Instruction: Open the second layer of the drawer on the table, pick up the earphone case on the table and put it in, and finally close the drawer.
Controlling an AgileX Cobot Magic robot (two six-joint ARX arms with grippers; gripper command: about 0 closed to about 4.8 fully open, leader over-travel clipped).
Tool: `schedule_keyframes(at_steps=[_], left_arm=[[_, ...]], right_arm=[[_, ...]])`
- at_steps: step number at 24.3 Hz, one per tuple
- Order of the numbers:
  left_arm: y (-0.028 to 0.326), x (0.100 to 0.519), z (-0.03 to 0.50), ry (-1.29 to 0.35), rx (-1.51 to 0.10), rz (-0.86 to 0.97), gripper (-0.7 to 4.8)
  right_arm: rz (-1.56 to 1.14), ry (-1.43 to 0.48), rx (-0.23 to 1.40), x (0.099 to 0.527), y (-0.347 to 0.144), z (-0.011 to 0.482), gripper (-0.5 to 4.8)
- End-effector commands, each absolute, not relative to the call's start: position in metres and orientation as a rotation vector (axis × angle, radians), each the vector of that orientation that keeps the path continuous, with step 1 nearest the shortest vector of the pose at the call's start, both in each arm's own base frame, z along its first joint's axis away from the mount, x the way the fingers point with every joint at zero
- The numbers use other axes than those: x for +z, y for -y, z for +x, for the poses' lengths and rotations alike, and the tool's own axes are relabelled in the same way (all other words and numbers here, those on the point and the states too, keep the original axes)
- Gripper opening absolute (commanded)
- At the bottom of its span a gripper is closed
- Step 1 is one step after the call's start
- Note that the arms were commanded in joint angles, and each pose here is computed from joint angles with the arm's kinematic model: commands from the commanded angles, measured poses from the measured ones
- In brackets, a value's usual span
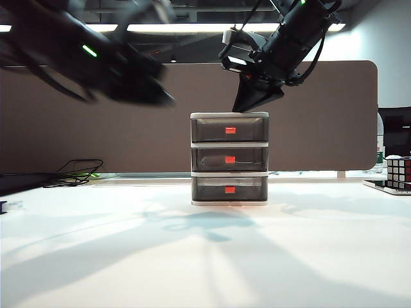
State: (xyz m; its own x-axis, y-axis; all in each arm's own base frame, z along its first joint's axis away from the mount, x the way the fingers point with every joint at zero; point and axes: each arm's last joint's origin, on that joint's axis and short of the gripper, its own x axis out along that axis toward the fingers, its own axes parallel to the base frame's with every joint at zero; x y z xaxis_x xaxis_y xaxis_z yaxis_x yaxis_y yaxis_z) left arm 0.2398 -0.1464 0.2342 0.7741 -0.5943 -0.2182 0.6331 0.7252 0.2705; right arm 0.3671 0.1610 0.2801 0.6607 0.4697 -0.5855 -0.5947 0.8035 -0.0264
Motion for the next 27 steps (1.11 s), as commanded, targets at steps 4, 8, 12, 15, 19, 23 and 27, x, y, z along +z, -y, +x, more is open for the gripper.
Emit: schedule_keyframes(at_steps=[4,8,12,15,19,23,27], left_arm=[[0.103,0.248,0.177,-0.018,-0.433,0.273,-0.05],[0.097,0.241,0.160,-0.030,-0.369,0.279,-0.05],[0.095,0.234,0.146,-0.001,-0.357,0.245,-0.05],[0.091,0.227,0.138,0.019,-0.340,0.200,-0.05],[0.087,0.217,0.134,0.004,-0.322,0.195,-0.05],[0.087,0.214,0.133,0.002,-0.322,0.195,-0.05],[0.083,0.205,0.127,0.019,-0.328,0.138,-0.05]], right_arm=[[-0.209,-0.536,0.616,0.323,-0.150,0.338,-0.03],[-0.180,-0.445,0.623,0.352,-0.139,0.313,-0.03],[-0.134,-0.341,0.645,0.367,-0.124,0.274,-0.04],[-0.096,-0.269,0.641,0.363,-0.112,0.246,-0.04],[-0.021,-0.257,0.659,0.334,-0.098,0.211,-0.04],[-0.015,-0.247,0.661,0.305,-0.090,0.190,-0.04],[0.009,-0.155,0.574,0.277,-0.072,0.156,-0.05]])
